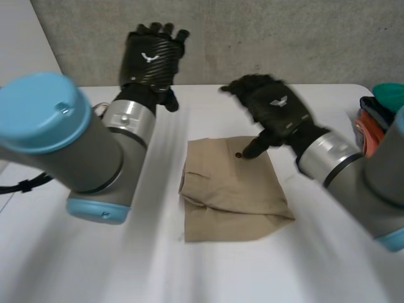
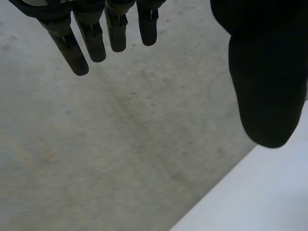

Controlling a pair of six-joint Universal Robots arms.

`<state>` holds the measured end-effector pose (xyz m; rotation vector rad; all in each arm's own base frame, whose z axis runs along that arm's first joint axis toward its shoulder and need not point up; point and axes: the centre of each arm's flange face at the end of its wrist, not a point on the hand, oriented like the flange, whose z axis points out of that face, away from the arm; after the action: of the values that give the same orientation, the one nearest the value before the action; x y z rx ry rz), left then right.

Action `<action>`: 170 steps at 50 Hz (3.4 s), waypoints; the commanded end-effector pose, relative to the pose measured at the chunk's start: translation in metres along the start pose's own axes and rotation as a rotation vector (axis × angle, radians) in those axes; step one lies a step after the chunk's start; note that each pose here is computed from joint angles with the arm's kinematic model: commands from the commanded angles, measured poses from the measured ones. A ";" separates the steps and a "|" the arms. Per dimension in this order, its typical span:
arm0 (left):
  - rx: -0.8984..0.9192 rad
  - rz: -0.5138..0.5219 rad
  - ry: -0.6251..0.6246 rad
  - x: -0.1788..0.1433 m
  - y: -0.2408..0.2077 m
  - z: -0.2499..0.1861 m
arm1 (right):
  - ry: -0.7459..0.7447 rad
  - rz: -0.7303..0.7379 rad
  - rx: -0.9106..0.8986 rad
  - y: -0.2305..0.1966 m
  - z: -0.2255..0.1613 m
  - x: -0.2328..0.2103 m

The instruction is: Fold the laundry.

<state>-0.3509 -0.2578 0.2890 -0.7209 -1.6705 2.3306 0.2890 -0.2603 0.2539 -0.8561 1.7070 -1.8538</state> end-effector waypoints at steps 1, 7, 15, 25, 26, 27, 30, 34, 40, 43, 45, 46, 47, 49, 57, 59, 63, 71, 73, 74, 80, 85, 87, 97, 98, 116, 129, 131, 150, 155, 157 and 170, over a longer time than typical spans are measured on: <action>-0.163 -0.094 0.219 0.063 0.020 -0.006 | 0.155 0.095 -0.161 0.016 0.003 0.051; -0.339 -0.122 0.291 0.090 0.065 -0.013 | 0.182 0.073 -0.332 0.045 0.015 0.060; -0.534 -0.022 0.181 0.087 0.115 -0.023 | 0.105 0.148 -0.481 0.093 0.027 0.056; -0.700 0.119 0.248 0.084 0.132 -0.046 | 0.031 0.098 -0.611 0.132 0.032 0.032; -0.701 0.122 0.256 0.085 0.131 -0.047 | 0.037 0.083 -0.609 0.130 0.032 0.033; -0.701 0.122 0.258 0.084 0.129 -0.047 | 0.047 0.068 -0.607 0.128 0.032 0.035; -0.682 0.106 0.263 0.084 0.122 -0.045 | 0.094 0.011 -0.573 0.108 0.033 0.042; -0.598 0.084 0.232 0.072 0.087 -0.035 | 0.141 -0.034 -0.500 0.074 0.030 0.046; -0.413 0.032 0.177 0.050 0.024 -0.020 | 0.177 -0.086 -0.404 0.045 0.019 0.040; -0.260 -0.011 0.196 0.038 -0.014 -0.011 | 0.158 -0.145 -0.334 0.035 0.003 0.020; -0.184 -0.031 0.229 0.031 -0.033 -0.008 | 0.118 -0.206 -0.305 0.040 -0.012 -0.002; -0.163 -0.036 0.244 0.029 -0.037 -0.007 | 0.103 -0.225 -0.299 0.043 -0.016 -0.010; -0.145 -0.041 0.266 0.027 -0.041 -0.006 | 0.085 -0.243 -0.298 0.048 -0.022 -0.018; -0.104 -0.058 0.357 0.025 -0.050 -0.007 | 0.033 -0.274 -0.311 0.068 -0.037 -0.040; -0.112 -0.179 0.715 0.037 -0.064 -0.037 | 0.000 -0.312 -0.287 0.116 -0.071 -0.083; -0.114 -0.187 0.741 0.036 -0.064 -0.039 | 0.031 -0.327 -0.245 0.125 -0.068 -0.087; -0.128 -0.197 0.753 0.037 -0.062 -0.045 | 0.097 -0.357 -0.155 0.127 -0.052 -0.083; -0.150 -0.203 0.762 0.039 -0.059 -0.051 | 0.138 -0.370 -0.092 0.136 -0.014 -0.073; -0.153 -0.204 0.763 0.039 -0.058 -0.052 | 0.139 -0.375 -0.093 0.140 -0.008 -0.072; -0.154 -0.204 0.761 0.039 -0.058 -0.052 | 0.140 -0.376 -0.090 0.142 -0.004 -0.072; -0.160 -0.205 0.761 0.039 -0.056 -0.053 | 0.127 -0.376 -0.119 0.149 0.014 -0.068; -0.167 -0.207 0.759 0.038 -0.055 -0.054 | 0.113 -0.363 -0.126 0.146 0.025 -0.061; -0.165 -0.207 0.757 0.037 -0.056 -0.054 | 0.106 -0.357 -0.125 0.144 0.029 -0.056; -0.109 -0.194 0.740 0.029 -0.074 -0.055 | 0.222 -0.355 0.031 0.084 0.055 -0.005; -0.097 -0.191 0.737 0.028 -0.079 -0.055 | 0.246 -0.361 0.059 0.073 0.058 0.004; 0.052 -0.280 0.661 0.013 -0.117 -0.049 | 0.548 -0.535 0.373 -0.086 0.006 0.258; 0.004 -0.287 0.667 0.017 -0.102 -0.050 | 0.379 -0.284 0.204 0.039 -0.066 0.418; -0.003 -0.287 0.669 0.018 -0.100 -0.051 | 0.350 -0.259 0.174 0.070 -0.070 0.426; -0.050 -0.296 0.651 0.021 -0.086 -0.050 | 0.496 -0.261 0.126 0.127 -0.081 0.433; -0.035 -0.293 0.644 0.020 -0.092 -0.050 | 0.568 -0.205 0.099 0.089 -0.089 0.422; -0.031 -0.294 0.643 0.019 -0.093 -0.050 | 0.573 -0.194 0.087 0.077 -0.093 0.418; -0.038 -0.300 0.650 0.021 -0.093 -0.054 | 0.770 -0.234 -0.137 0.009 -0.178 0.392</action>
<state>-0.3552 -0.1725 0.3583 -1.0127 -1.3941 1.6315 -0.0829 -0.4502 0.2671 -0.4378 2.0918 -2.4276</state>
